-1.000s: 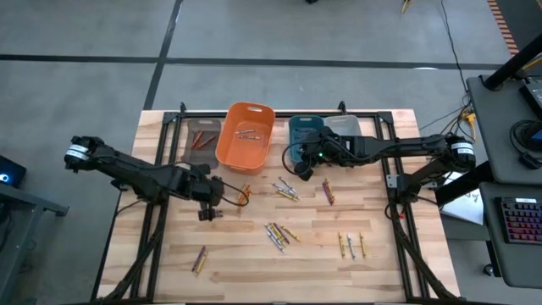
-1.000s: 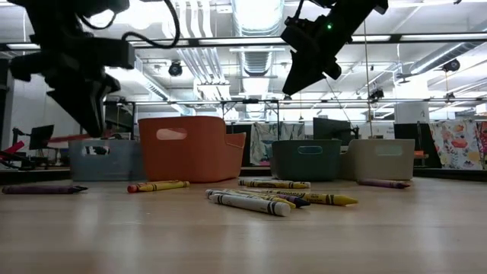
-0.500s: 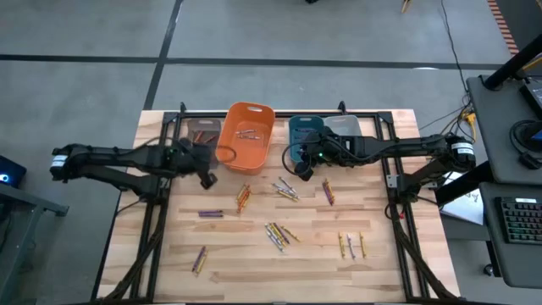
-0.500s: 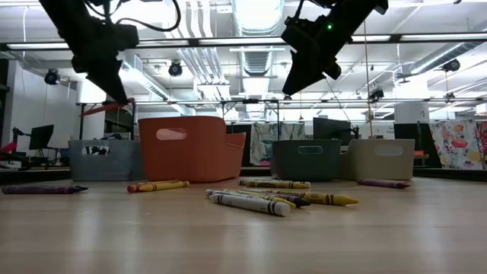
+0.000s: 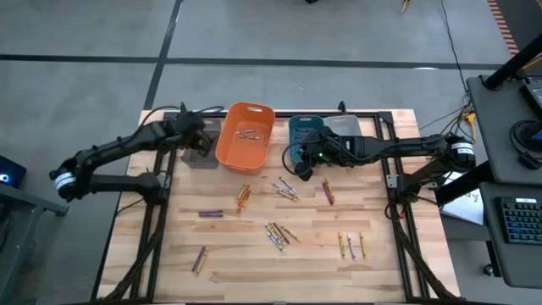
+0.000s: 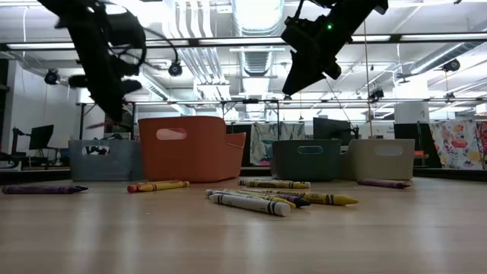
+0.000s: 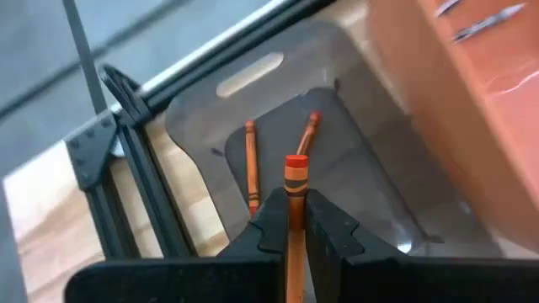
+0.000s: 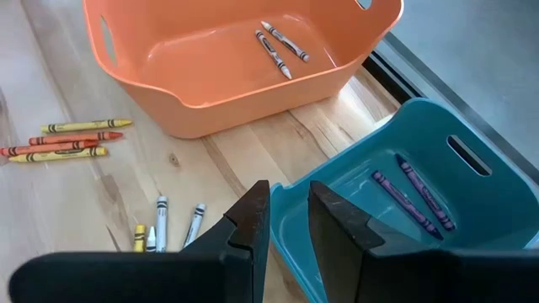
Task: Sort crayons
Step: Put the orange crayon into the black bin, then put the white crayon into the orange bin
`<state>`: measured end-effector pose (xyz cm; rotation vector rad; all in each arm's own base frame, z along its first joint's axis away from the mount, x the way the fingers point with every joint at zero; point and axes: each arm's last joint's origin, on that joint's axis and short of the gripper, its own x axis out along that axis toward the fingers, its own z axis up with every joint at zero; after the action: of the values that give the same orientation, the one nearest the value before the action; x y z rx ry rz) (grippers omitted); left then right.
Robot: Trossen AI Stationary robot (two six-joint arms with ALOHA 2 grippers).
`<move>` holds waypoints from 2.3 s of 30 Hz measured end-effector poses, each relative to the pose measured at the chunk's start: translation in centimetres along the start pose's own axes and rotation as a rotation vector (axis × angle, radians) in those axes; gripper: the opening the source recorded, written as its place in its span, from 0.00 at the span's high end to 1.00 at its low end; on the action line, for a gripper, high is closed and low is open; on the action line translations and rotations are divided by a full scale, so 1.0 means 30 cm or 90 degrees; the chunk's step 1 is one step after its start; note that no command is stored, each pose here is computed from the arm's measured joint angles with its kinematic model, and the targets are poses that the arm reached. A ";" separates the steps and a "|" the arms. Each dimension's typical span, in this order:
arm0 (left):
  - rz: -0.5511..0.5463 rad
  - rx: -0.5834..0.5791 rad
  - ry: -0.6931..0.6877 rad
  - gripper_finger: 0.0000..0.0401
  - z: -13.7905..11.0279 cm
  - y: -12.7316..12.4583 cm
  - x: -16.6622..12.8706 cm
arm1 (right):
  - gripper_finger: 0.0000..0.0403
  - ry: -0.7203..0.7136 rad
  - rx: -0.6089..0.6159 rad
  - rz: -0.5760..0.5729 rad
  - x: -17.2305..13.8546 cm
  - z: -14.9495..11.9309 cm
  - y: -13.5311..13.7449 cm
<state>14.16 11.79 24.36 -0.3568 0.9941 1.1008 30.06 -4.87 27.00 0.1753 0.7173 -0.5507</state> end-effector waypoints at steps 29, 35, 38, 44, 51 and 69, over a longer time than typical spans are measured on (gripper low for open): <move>0.086 0.056 0.090 0.97 0.054 -0.018 0.233 | 0.82 -0.001 0.002 0.000 0.000 0.001 0.000; 0.085 0.055 0.087 0.96 0.055 -0.018 0.232 | 0.82 -0.001 0.008 0.000 0.000 0.001 0.000; 0.086 0.055 0.087 0.92 0.055 -0.018 0.232 | 0.82 -0.001 0.009 0.000 0.000 0.001 0.000; 0.093 0.056 0.084 0.82 0.056 -0.017 0.231 | 0.82 -0.001 0.008 0.000 0.000 0.001 0.000; 0.069 0.060 0.056 0.77 0.058 -0.013 0.185 | 0.82 -0.001 0.013 0.000 0.000 0.001 0.000; -0.105 0.087 -0.225 0.77 0.025 -0.076 -0.135 | 0.82 0.017 0.156 0.052 -0.010 -0.009 0.034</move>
<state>16.11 8.93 27.57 -0.1242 0.7069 0.9024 30.26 -3.80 26.96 0.4389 0.6645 -0.5579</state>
